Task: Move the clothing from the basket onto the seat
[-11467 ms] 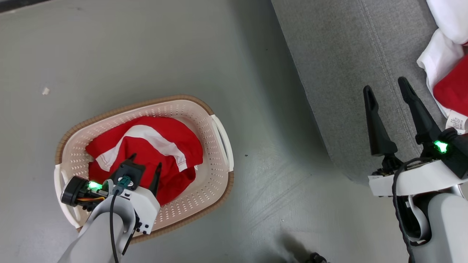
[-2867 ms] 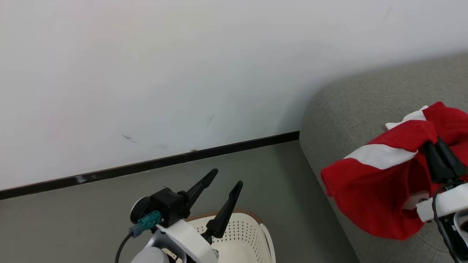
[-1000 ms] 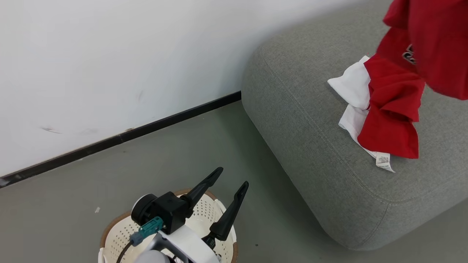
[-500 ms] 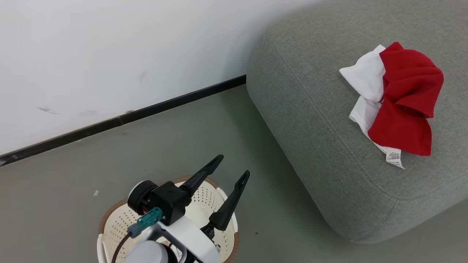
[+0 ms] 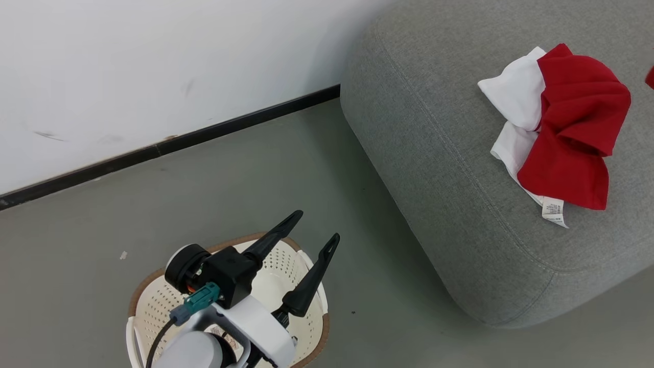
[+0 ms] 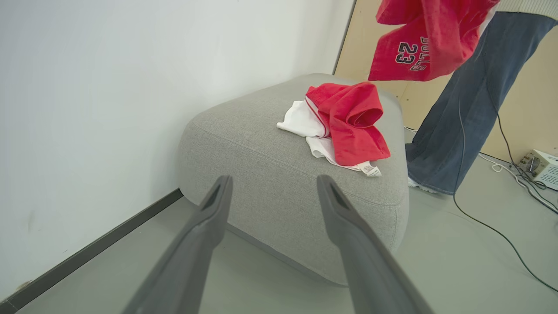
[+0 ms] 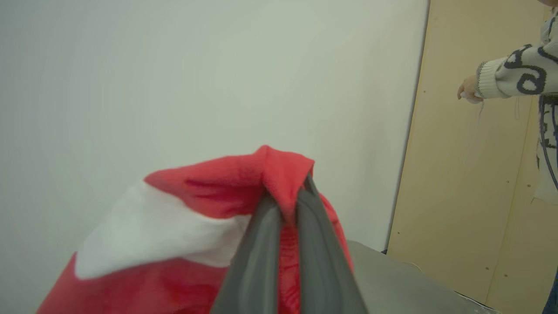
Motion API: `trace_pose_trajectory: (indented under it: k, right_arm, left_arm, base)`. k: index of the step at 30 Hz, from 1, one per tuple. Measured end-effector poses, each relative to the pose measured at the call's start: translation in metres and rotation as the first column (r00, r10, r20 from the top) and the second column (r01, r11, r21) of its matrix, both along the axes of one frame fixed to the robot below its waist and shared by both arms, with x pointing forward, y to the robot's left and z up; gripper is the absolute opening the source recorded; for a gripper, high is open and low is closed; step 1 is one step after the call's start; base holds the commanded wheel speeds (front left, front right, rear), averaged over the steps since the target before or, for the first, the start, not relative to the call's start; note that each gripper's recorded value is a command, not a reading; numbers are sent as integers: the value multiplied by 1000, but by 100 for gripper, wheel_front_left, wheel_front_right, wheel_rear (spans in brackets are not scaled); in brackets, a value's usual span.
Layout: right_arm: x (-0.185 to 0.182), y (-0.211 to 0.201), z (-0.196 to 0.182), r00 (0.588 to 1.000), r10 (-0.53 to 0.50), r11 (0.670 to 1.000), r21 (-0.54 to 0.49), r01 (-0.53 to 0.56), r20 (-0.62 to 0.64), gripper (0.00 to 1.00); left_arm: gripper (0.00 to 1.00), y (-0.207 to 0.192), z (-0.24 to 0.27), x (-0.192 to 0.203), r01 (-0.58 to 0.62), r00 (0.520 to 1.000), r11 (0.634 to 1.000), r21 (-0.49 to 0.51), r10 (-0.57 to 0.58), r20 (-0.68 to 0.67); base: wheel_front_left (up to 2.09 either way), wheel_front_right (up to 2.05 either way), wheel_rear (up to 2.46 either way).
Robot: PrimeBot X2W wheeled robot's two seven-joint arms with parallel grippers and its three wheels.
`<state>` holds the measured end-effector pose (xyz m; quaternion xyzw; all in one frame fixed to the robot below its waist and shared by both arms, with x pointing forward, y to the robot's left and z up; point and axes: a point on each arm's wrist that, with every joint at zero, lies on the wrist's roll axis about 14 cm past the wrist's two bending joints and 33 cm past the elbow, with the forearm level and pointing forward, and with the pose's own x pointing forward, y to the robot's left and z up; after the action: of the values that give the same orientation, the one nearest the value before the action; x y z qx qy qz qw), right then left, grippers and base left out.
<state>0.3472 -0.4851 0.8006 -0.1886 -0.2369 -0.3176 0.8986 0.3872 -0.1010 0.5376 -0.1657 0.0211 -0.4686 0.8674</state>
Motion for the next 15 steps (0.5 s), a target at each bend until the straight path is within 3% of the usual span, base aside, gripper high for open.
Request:
trace_pose_trajectory:
  k: [7, 15]
  right_arm:
    - [19, 2, -27, 998, 7, 1000, 20, -6, -67, 0]
    - [35, -4, -89, 965, -30, 999, 16, 35, -261, 0]
  left_arm:
    - [100, -2, -1, 6, 8, 1000, 1000, -3, -8, -1]
    - [100, 0, -2, 14, -6, 1000, 1000, -13, 6, -10]
  base:
    - [0, 0, 0]
    - [0, 0, 0]
